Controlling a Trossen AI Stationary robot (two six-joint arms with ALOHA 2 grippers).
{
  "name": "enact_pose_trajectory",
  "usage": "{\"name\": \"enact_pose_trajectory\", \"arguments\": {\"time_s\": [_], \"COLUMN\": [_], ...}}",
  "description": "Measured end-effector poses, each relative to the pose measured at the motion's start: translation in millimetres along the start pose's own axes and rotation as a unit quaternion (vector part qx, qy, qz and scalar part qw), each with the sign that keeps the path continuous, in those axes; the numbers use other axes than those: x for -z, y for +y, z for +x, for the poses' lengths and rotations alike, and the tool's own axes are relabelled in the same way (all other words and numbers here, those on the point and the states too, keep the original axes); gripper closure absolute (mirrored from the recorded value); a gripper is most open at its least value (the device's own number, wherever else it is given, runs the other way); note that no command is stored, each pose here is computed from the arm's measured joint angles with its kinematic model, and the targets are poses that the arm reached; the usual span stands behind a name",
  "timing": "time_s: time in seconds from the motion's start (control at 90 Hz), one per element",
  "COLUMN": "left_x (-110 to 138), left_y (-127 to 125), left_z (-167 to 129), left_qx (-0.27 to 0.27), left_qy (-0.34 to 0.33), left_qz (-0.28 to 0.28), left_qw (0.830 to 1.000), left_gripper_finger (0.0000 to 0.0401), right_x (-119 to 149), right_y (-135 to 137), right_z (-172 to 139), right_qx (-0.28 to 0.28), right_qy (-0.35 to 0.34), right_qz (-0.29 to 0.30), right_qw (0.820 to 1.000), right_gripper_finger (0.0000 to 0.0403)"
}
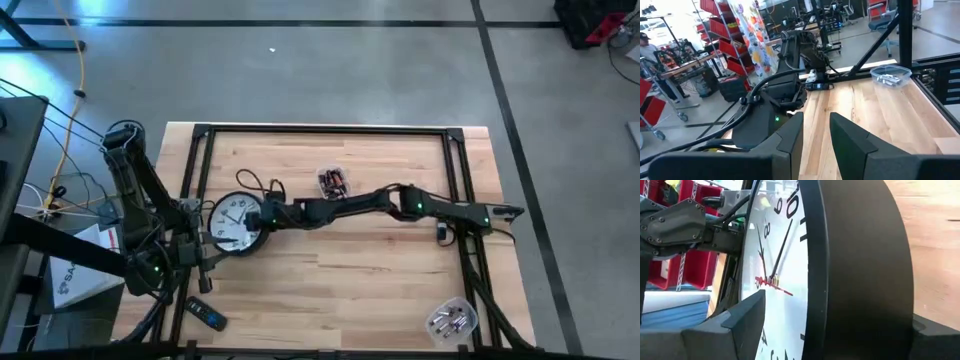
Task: Insert battery
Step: Insert the black battery into the black clock
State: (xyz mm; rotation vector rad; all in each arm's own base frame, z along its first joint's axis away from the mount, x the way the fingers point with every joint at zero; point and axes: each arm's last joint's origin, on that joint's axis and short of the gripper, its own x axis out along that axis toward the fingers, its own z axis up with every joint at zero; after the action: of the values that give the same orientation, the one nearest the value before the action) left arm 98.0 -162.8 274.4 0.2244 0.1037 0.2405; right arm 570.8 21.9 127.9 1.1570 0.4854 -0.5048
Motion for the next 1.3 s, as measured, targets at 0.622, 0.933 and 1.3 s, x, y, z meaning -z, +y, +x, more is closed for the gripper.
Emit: {"name": "enact_pose_trajectory", "arguments": {"time_s": [0.622, 0.933, 1.3], "left_x": [0, 0, 0], "left_y": [0, 0, -1], "left_z": [0, 0, 0], "left_qx": [0.007, 0.008, 0.024], "left_qy": [0.002, 0.002, 0.006], "left_qz": [-0.003, -0.004, -0.004], "left_qw": [1.0, 1.0, 1.0], "left_gripper_finger": [0.0323, 0.0323, 0.0323], "right_x": [7, -5, -7], "right_y": [16, 11, 9], "right_z": [-9, -7, -10], "right_qx": [-0.012, 0.007, 0.011], "right_qy": [0.017, 0.005, 0.05], "right_qz": [-0.082, -0.108, -0.216], "right_qw": [0.996, 0.994, 0.975], "right_gripper_finger": [0.0083, 0.002, 0.0006]}}
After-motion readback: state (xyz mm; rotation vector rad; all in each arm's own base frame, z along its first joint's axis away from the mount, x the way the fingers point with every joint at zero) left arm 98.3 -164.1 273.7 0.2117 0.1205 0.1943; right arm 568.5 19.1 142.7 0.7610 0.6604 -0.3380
